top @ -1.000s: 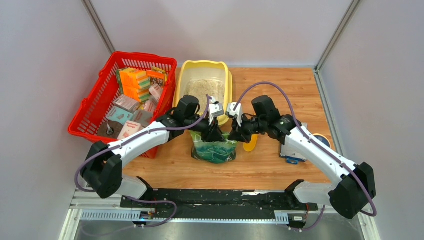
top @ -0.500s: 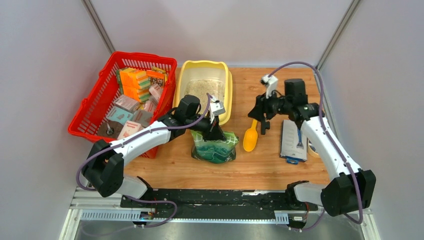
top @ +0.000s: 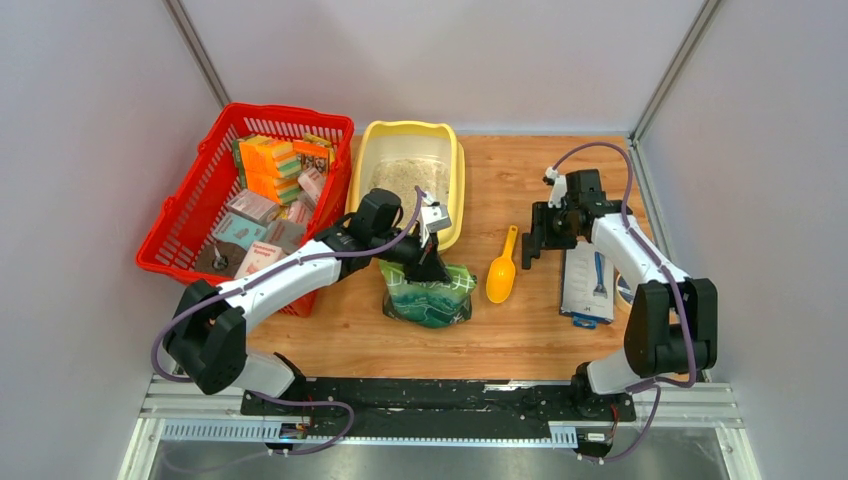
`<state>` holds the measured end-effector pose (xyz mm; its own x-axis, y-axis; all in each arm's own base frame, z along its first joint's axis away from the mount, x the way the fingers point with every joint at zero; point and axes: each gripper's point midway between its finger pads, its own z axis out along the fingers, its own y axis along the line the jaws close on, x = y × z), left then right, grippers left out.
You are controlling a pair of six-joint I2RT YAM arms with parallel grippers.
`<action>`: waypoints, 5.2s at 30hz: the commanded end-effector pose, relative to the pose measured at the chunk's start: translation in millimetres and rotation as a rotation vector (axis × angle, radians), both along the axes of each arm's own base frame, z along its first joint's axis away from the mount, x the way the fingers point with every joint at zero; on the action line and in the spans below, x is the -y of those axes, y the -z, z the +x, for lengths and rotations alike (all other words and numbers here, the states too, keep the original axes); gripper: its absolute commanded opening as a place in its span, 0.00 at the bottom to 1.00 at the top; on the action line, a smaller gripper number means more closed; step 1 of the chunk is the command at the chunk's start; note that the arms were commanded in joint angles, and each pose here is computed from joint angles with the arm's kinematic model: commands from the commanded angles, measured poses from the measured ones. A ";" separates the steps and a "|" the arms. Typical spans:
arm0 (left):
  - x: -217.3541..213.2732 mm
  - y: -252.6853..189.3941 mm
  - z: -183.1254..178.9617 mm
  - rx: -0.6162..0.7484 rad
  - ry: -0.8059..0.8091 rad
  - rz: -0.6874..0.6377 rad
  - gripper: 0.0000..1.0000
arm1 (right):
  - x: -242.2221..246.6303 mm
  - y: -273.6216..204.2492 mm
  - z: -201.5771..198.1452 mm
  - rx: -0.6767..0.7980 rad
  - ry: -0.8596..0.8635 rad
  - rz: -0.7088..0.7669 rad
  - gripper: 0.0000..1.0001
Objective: Fill the litter box with clean litter
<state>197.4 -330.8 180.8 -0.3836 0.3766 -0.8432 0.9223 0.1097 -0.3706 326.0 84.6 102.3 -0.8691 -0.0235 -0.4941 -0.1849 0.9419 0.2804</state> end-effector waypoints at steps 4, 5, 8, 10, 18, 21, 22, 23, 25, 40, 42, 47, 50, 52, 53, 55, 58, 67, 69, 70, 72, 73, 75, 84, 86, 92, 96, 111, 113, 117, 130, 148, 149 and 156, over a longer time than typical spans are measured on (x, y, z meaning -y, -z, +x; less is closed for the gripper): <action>-5.3 -6.2 -13.7 0.004 0.053 0.009 0.00 | 13.4 1.6 17.4 0.015 0.091 -0.023 0.46; -5.8 -5.7 -14.1 0.006 0.056 0.012 0.01 | 7.4 -5.6 19.6 0.024 0.077 0.014 0.46; -6.5 -6.1 -14.9 0.006 0.063 0.018 0.01 | -32.4 -61.2 18.3 0.144 -0.135 0.210 0.47; -6.8 -4.5 -15.0 0.003 0.066 0.025 0.01 | -57.5 -116.3 6.4 0.339 -0.328 0.311 0.49; -8.6 -2.2 -14.7 -0.074 0.075 0.025 0.03 | -118.7 -151.6 -84.1 0.765 -0.957 0.195 0.53; -11.3 -4.2 -15.4 -0.115 0.084 0.022 0.05 | -135.6 -139.3 -102.6 0.851 -1.080 0.164 0.53; -12.5 -4.4 -16.0 -0.117 0.094 0.021 0.05 | -140.5 -140.6 -102.8 0.892 -1.103 0.154 0.53; -14.2 -3.4 -18.3 -0.131 0.099 0.033 0.05 | -144.2 -138.8 -104.7 0.910 -1.127 0.146 0.53; -15.3 -3.4 -17.8 -0.132 0.107 0.036 0.06 | -154.7 -133.7 -110.5 0.937 -1.185 0.141 0.53; -17.5 0.3 -9.1 -0.157 0.087 0.061 0.06 | -183.9 -141.7 -144.0 1.050 -1.307 0.183 0.55; -17.1 -0.1 -7.6 -0.154 0.081 0.061 0.06 | -185.6 -136.4 -147.8 1.006 -1.300 0.202 0.55; -17.9 -1.7 -3.8 -0.151 0.062 0.056 0.06 | -189.9 -122.3 -140.3 0.974 -1.260 0.176 0.55; -18.2 -2.1 -2.5 -0.158 0.053 0.052 0.06 | -192.7 -110.1 -137.7 0.932 -1.243 0.169 0.54; -18.8 -2.8 -1.9 -0.166 0.048 0.047 0.05 | -193.0 -104.2 -134.0 0.928 -1.223 0.151 0.53; -18.9 -3.6 -1.2 -0.165 0.045 0.045 0.05 | -193.7 -100.4 -133.4 0.921 -1.216 0.136 0.52; -19.2 -4.0 0.7 -0.169 0.037 0.042 0.04 | -194.3 -96.6 -132.5 0.913 -1.207 0.131 0.48; -20.7 -3.9 4.6 -0.179 0.021 0.037 0.04 | -194.6 -93.7 -129.2 0.918 -1.184 0.098 0.45; -21.2 -4.7 5.6 -0.183 0.018 0.027 0.03 | -189.3 -114.1 -112.6 1.030 -1.090 0.000 0.55; -21.2 -2.2 6.4 -0.191 0.014 0.030 0.03 | -190.1 -113.5 -115.1 1.040 -1.113 0.002 0.54; -20.7 -3.2 6.7 -0.191 0.015 0.027 0.03 | -190.0 -112.2 -115.4 1.049 -1.114 0.000 0.54; -19.7 -3.6 7.5 -0.192 0.016 0.024 0.03 | -190.7 -121.9 -114.8 1.110 -1.103 -0.008 0.55; -19.4 -3.9 7.2 -0.193 0.016 0.025 0.03 | -191.1 -125.3 -115.3 1.131 -1.109 -0.013 0.55; -19.1 -3.6 7.4 -0.195 0.017 0.025 0.03 | -194.3 -136.3 -120.8 1.174 -1.133 -0.001 0.56; -18.7 -2.6 7.4 -0.202 0.018 0.025 0.03 | -201.0 -130.8 -134.6 1.161 -1.208 0.017 0.52; -19.0 -2.9 8.0 -0.202 0.014 0.026 0.03 | -200.5 -123.4 -134.5 1.141 -1.217 0.010 0.50; -20.8 -1.3 8.1 -0.207 0.012 0.029 0.02 | -196.6 -108.0 -129.3 1.084 -1.190 -0.021 0.44; -20.7 -2.3 10.7 -0.207 0.008 0.027 0.02 | -195.4 -102.2 -129.1 1.046 -1.180 -0.020 0.40; -25.9 -9.4 16.6 -0.199 -0.007 0.007 0.02 | -183.7 -79.8 -120.3 0.922 -1.105 -0.077 0.33; -25.8 -11.4 14.7 -0.194 0.000 0.001 0.02 | -183.3 -75.9 -119.2 0.882 -1.084 -0.075 0.33; -26.8 -13.6 12.6 -0.179 0.008 -0.008 0.02 | -182.3 -69.1 -121.4 0.793 -1.033 -0.044 0.31; -42.1 -14.4 -1.2 -0.087 -0.005 -0.005 0.31 | -173.9 -68.1 -106.0 0.730 -1.038 -0.077 0.00; -82.1 1.8 -5.9 0.144 -0.110 0.112 0.01 | -195.1 -112.9 -81.5 0.787 -1.170 0.056 0.00; -84.5 1.6 -7.0 0.153 -0.110 0.121 0.05 | -194.5 -112.4 -86.7 0.781 -1.186 0.071 0.00; -68.9 -47.2 3.8 0.422 -0.072 0.006 0.68 | -200.6 -119.6 -103.8 0.784 -1.227 0.168 0.00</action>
<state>197.7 -254.0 203.6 -0.2005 0.3903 -0.8986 0.9666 0.2281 -0.1165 222.7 283.1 200.8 0.0885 -0.4855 -0.8698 -0.9881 0.0673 -0.1381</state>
